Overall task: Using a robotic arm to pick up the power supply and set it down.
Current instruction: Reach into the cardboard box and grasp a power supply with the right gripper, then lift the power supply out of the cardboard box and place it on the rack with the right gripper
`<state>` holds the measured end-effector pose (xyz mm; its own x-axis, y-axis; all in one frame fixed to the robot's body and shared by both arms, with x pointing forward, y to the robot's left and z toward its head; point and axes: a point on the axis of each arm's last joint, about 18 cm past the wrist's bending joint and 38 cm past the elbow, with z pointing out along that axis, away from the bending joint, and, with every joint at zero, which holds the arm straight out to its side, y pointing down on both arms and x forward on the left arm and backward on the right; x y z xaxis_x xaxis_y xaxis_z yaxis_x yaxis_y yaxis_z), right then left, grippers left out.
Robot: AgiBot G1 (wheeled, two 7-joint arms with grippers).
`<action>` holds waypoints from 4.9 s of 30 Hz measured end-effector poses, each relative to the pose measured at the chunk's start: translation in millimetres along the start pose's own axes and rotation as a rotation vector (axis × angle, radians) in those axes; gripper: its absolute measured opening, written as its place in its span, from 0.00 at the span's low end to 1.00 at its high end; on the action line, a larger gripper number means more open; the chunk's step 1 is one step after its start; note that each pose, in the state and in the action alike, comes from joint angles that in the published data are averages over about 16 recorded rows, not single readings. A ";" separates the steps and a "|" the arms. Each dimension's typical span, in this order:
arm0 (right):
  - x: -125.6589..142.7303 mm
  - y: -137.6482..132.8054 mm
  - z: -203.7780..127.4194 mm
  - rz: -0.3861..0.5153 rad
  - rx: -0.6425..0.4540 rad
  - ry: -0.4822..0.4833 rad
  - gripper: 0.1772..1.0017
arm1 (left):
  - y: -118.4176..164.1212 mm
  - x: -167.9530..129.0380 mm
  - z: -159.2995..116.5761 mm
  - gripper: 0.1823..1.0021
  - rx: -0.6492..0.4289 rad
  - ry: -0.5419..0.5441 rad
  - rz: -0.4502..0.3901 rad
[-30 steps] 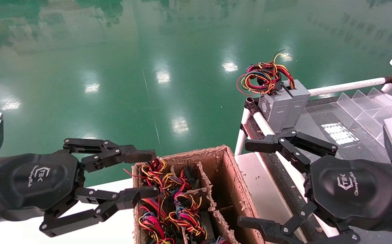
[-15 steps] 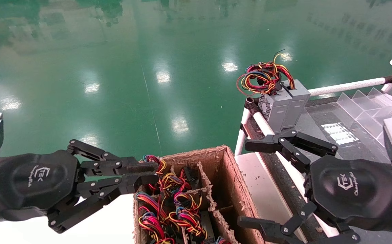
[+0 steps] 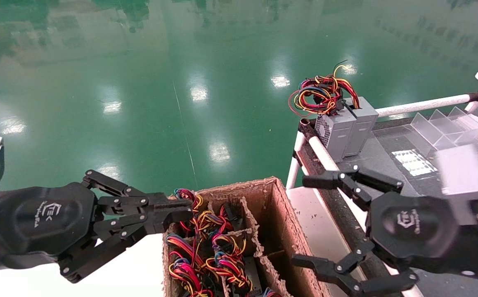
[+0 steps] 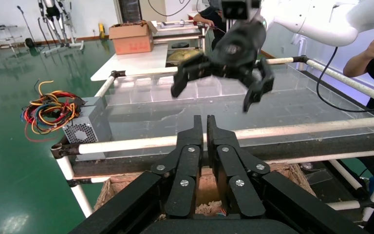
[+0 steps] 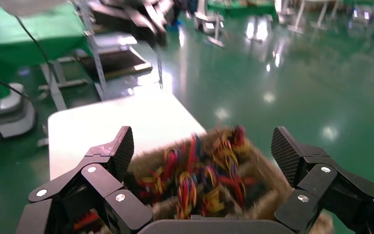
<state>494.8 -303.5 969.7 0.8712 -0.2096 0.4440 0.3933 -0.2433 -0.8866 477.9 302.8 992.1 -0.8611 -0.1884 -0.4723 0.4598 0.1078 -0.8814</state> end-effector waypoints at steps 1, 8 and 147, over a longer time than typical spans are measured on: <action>-0.5 3.6 1.6 0.003 -0.022 -0.006 1.00 | 0.0 0.0 0.0 0.04 0.000 0.000 0.000; -9.1 31.4 15.5 0.006 -0.192 -0.080 1.00 | 0.0 0.0 0.0 0.11 0.000 0.000 0.000; -15.6 91.2 69.6 -0.015 -0.371 -0.153 0.07 | 0.0 -0.1 -0.1 1.00 0.000 -0.001 0.000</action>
<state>537.5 -256.5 872.9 0.9110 -0.0668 0.4070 0.2977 -0.5764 -0.7610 477.9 302.9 992.1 -0.8611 -0.1890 -0.4721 0.4597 0.1076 -0.8815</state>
